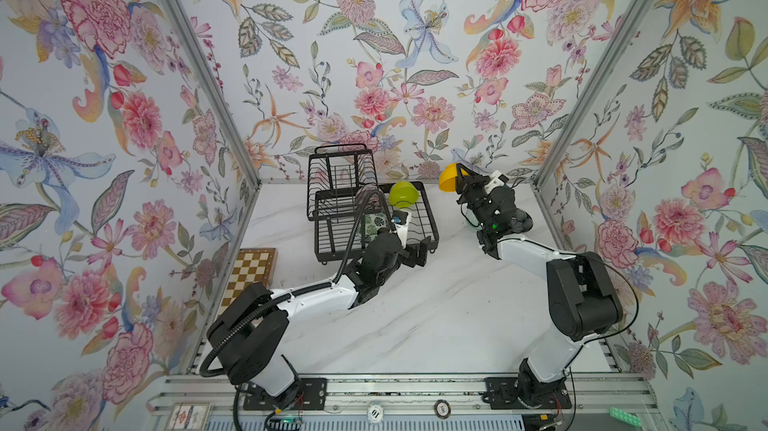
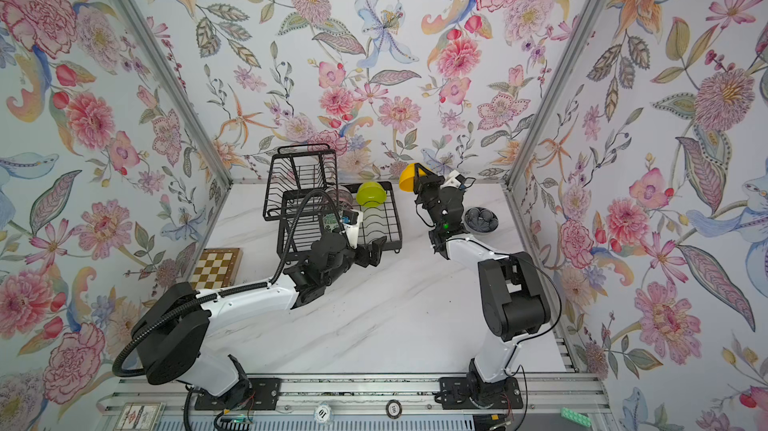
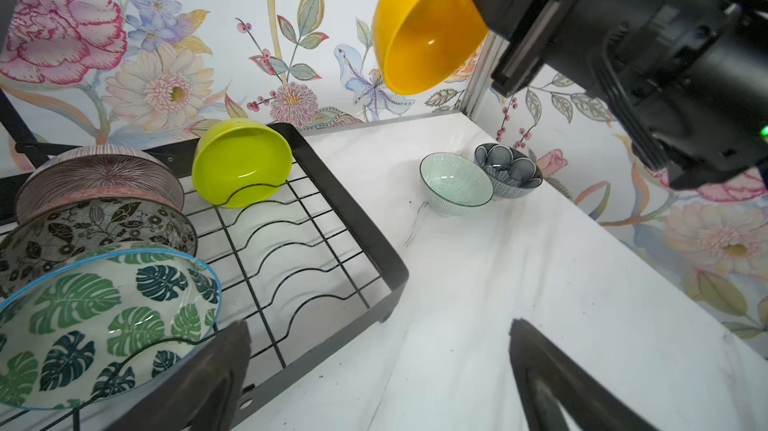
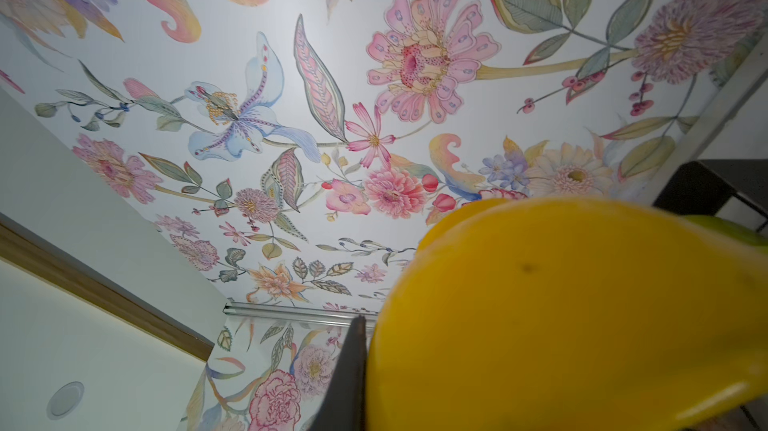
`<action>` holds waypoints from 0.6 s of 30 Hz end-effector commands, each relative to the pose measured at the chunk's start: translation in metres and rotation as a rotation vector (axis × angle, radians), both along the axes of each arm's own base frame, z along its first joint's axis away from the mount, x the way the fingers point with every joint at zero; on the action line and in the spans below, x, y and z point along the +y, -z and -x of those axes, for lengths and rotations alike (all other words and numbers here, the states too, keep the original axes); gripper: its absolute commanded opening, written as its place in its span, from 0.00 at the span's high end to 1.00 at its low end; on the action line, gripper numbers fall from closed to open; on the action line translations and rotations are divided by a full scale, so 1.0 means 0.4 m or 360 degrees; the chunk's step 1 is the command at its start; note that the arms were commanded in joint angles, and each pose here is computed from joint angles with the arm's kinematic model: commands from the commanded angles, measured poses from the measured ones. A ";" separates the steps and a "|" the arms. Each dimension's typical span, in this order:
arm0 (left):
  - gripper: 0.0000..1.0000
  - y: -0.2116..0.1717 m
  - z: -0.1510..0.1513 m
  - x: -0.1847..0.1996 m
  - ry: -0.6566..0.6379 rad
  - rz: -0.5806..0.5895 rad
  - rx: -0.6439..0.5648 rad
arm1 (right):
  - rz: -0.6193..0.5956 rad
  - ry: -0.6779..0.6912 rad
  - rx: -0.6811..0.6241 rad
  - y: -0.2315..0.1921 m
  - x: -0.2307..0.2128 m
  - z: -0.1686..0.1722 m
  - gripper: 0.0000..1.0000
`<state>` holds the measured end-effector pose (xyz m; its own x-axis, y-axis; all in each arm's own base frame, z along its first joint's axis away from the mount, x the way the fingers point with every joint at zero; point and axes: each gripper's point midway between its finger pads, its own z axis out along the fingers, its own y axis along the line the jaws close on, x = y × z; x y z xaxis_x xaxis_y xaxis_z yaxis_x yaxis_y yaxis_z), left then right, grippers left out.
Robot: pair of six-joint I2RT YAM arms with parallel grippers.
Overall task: Load the bowls into the dish rack
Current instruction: 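Lower the yellow bowl with the right gripper into the slot beside the lime bowl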
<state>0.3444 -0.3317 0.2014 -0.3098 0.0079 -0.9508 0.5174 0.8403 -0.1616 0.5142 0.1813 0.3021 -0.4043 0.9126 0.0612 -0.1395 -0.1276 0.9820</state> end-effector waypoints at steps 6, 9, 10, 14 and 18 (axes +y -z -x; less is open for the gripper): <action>0.01 0.086 -0.051 0.066 -0.0207 -0.0318 -0.0155 | 0.0021 -0.0142 -0.0116 0.002 0.112 -0.030 1.00; 0.01 0.106 -0.061 0.101 -0.0307 -0.0425 -0.0197 | -0.0029 -0.0166 -0.0082 0.040 0.137 -0.049 1.00; 0.01 0.112 -0.062 0.112 -0.0327 -0.0457 -0.0213 | -0.0045 -0.0178 -0.0077 0.049 0.146 -0.055 1.00; 0.01 0.143 -0.055 0.132 -0.0335 -0.0557 -0.0238 | -0.0088 -0.0181 -0.0060 0.086 0.170 -0.076 1.00; 0.01 0.170 -0.044 0.155 -0.0354 -0.0603 -0.0234 | -0.0107 -0.0196 -0.0041 0.113 0.196 -0.095 1.00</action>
<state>0.3586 -0.2814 0.1358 -0.2251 0.2832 -0.9323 0.3584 0.9138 0.1910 0.5509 0.2534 0.2208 -0.5007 0.8594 0.1032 -0.0409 -0.1425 0.9889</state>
